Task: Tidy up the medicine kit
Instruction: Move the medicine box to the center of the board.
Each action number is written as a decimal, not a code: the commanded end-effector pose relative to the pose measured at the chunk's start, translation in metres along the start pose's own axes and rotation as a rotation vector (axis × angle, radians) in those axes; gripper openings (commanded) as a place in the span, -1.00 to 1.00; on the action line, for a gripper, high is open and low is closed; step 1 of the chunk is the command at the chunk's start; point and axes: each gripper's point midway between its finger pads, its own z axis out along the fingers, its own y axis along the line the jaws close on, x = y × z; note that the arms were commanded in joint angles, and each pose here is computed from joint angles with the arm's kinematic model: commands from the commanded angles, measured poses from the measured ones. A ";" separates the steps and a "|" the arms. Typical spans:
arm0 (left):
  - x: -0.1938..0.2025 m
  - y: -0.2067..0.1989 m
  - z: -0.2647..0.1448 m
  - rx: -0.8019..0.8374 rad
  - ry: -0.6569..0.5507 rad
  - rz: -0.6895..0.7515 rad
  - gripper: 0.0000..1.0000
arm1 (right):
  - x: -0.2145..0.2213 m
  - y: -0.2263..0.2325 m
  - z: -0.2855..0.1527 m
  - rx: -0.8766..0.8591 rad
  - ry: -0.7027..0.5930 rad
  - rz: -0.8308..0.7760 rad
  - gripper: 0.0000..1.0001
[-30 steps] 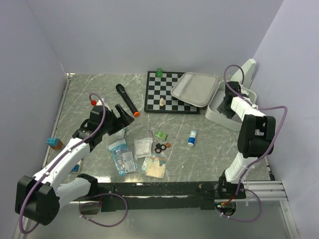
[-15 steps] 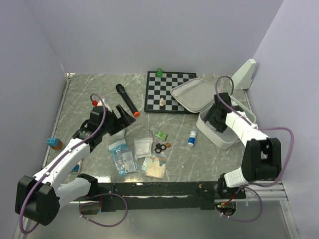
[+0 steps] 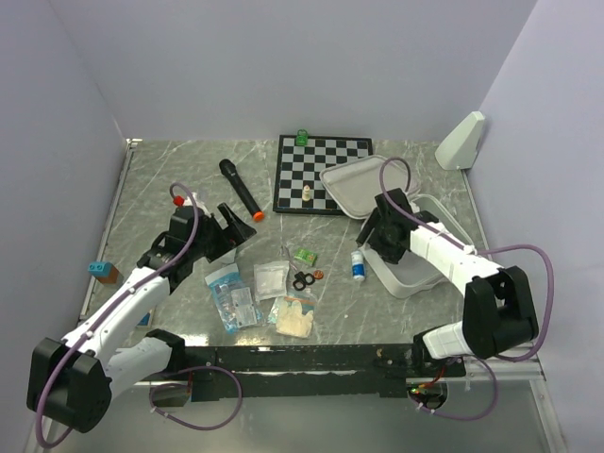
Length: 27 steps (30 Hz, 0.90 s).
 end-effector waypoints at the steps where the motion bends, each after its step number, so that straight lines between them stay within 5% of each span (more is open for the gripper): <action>1: -0.001 -0.008 -0.003 0.040 -0.015 -0.021 0.91 | 0.023 0.025 -0.004 -0.056 0.058 -0.003 0.54; 19: -0.005 0.004 -0.015 -0.031 -0.051 -0.024 0.89 | 0.080 0.142 -0.016 -0.220 0.160 -0.003 0.64; 27: -0.009 0.010 -0.021 -0.076 -0.065 -0.015 0.90 | 0.080 0.147 -0.028 -0.226 0.144 -0.082 0.81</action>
